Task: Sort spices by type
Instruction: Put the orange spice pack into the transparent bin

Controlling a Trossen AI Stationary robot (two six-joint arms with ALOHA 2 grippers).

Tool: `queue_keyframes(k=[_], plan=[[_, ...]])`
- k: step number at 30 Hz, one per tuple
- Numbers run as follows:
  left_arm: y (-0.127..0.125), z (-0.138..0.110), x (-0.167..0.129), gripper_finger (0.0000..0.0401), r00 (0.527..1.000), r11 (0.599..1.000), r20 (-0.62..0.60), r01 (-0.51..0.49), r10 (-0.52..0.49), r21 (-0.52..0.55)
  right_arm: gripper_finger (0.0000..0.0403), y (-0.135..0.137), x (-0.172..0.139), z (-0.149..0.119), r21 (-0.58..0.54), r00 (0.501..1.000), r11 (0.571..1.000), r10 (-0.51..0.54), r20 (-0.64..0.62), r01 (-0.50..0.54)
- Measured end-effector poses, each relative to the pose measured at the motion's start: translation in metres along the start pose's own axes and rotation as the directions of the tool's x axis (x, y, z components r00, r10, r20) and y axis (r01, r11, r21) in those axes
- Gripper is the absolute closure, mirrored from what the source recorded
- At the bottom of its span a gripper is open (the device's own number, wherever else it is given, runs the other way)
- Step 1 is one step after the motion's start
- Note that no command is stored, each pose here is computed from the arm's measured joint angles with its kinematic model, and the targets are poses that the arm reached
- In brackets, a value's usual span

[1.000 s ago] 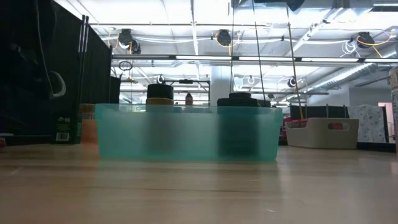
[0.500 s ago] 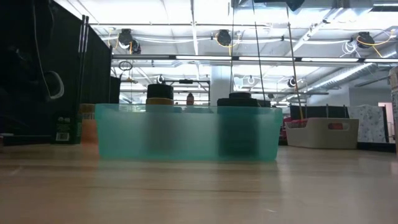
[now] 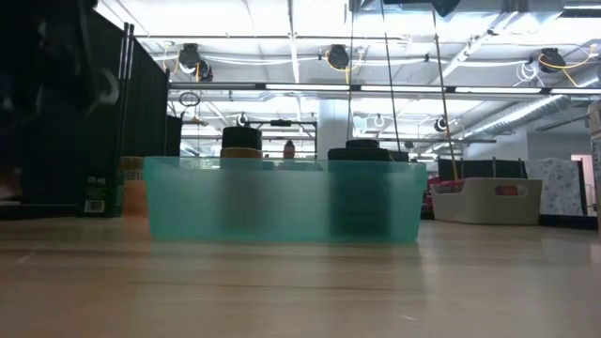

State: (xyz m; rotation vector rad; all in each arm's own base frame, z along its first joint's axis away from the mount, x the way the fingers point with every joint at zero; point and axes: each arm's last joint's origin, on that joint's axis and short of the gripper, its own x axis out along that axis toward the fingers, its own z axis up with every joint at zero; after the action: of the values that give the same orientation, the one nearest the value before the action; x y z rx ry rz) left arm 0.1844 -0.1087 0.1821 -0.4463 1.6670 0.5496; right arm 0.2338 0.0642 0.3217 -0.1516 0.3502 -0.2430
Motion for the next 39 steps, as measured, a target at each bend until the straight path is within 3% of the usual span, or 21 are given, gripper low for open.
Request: queue_keyframes(k=[4, 9, 17, 21, 25, 30, 34, 39], plan=[[-0.006, 0.004, -0.023, 0.0360, 0.999, 0.999, 0.039, 0.025, -0.027, 0.048, 0.0403, 0.000, 0.000, 0.000, 0.000, 1.000, 1.000, 0.000, 0.000, 0.000], [-0.003, 0.010, -0.051, 0.0360, 0.996, 0.998, 0.092, -0.025, 0.019, 0.065, 0.0403, 0.000, 0.000, 0.000, 0.000, 1.000, 1.000, 0.000, -0.001, 0.000], [-0.002, 0.032, -0.097, 0.0359, 0.942, 0.987, 0.335, -0.044, -0.011, 0.155, 0.0403, 0.000, 0.000, 0.000, -0.001, 1.000, 1.000, 0.000, -0.001, 0.000], [0.004, 0.050, -0.115, 0.0359, 0.880, 0.967, 0.476, -0.124, 0.003, 0.222, 0.0403, 0.000, 0.000, 0.000, -0.005, 1.000, 1.000, 0.000, -0.002, 0.000], [0.011, 0.080, -0.126, 0.0359, 0.811, 0.942, 0.580, -0.135, -0.074, 0.309, 0.0403, 0.000, 0.000, 0.000, -0.007, 1.000, 1.000, 0.000, -0.004, 0.000], [0.028, 0.125, -0.141, 0.0359, 0.678, 0.925, 0.721, -0.165, -0.145, 0.342, 0.0403, -0.003, -0.002, -0.001, -0.012, 0.998, 0.998, -0.057, -0.005, 0.057], [0.052, 0.157, -0.154, 0.0359, 0.574, 0.921, 0.773, -0.082, -0.269, 0.381, 0.0403, -0.009, -0.011, -0.001, 0.018, 0.989, 0.989, -0.147, -0.010, 0.148], [0.093, 0.187, -0.164, 0.0359, 0.459, 0.934, 0.820, 0.072, -0.342, 0.350, 0.0403, -0.014, -0.018, -0.002, 0.052, 0.988, 0.987, -0.154, -0.024, 0.155]])
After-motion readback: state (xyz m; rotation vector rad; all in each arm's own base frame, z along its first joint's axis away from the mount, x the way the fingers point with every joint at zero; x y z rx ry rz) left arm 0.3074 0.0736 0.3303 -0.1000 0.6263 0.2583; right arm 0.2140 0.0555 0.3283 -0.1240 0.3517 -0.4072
